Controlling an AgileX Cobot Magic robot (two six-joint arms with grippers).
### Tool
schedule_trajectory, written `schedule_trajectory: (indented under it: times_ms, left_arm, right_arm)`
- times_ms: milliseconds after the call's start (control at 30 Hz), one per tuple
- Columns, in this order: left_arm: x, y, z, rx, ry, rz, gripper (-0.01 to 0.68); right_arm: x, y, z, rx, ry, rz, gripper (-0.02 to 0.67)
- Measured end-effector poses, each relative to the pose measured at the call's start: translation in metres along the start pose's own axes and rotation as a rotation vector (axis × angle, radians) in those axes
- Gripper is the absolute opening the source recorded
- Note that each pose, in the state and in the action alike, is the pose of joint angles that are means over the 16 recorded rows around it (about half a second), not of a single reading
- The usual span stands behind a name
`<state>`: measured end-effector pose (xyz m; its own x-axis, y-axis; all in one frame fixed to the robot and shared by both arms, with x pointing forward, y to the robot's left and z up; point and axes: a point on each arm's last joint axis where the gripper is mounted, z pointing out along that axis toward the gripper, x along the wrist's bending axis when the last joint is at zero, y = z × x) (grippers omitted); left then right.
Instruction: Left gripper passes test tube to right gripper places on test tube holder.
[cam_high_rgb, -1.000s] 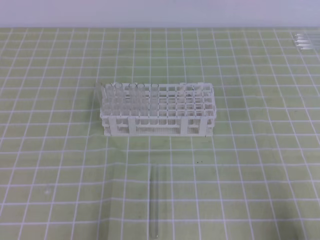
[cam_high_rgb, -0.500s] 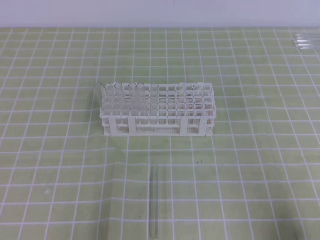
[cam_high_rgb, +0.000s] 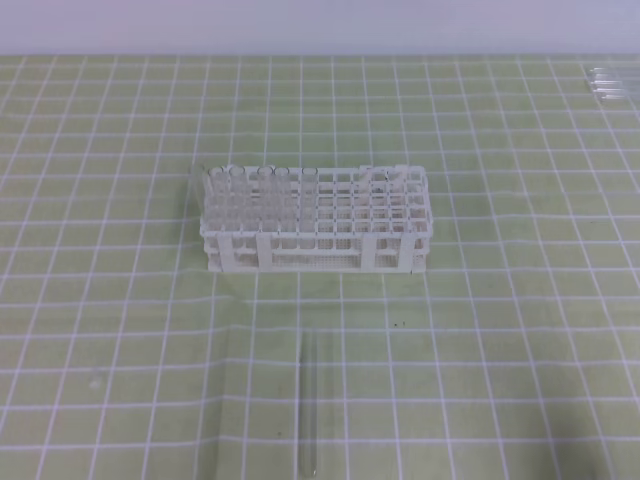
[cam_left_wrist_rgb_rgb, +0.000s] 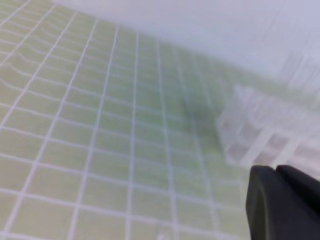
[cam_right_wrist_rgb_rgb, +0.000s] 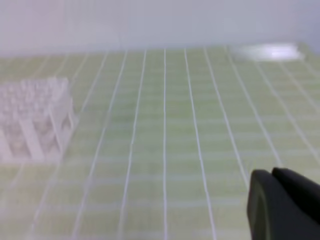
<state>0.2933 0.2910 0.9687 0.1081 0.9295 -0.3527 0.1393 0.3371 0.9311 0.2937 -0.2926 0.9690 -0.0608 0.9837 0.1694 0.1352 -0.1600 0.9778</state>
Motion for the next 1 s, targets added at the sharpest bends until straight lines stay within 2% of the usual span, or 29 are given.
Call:
schedule_trajectory:
  times_ms: [233,367,500,767,1000]
  left_arm:
    - [-0.002,0.008,0.0,-0.087,-0.025,-0.123,0.0]
    - [-0.002,0.011,0.0,-0.106,-0.028,-0.14,0.0]
    - [-0.002,0.011,0.0,-0.109,-0.026,-0.109,0.0]
    - [-0.007,0.017,-0.001,-0.085,-0.04,-0.101,0.0]
    - [-0.02,0.037,0.003,0.033,-0.054,-0.114,0.0]
  right_arm:
    - [0.001,0.011,-0.001,-0.117,0.023,0.153,-0.002]
    - [0.001,0.016,-0.001,-0.173,0.029,0.241,-0.002]
    - [0.0,0.018,-0.002,-0.189,0.034,0.294,-0.002]
    - [0.006,0.032,-0.005,-0.157,0.065,0.309,-0.002]
    - [0.02,0.066,-0.008,-0.005,0.105,0.24,-0.002]
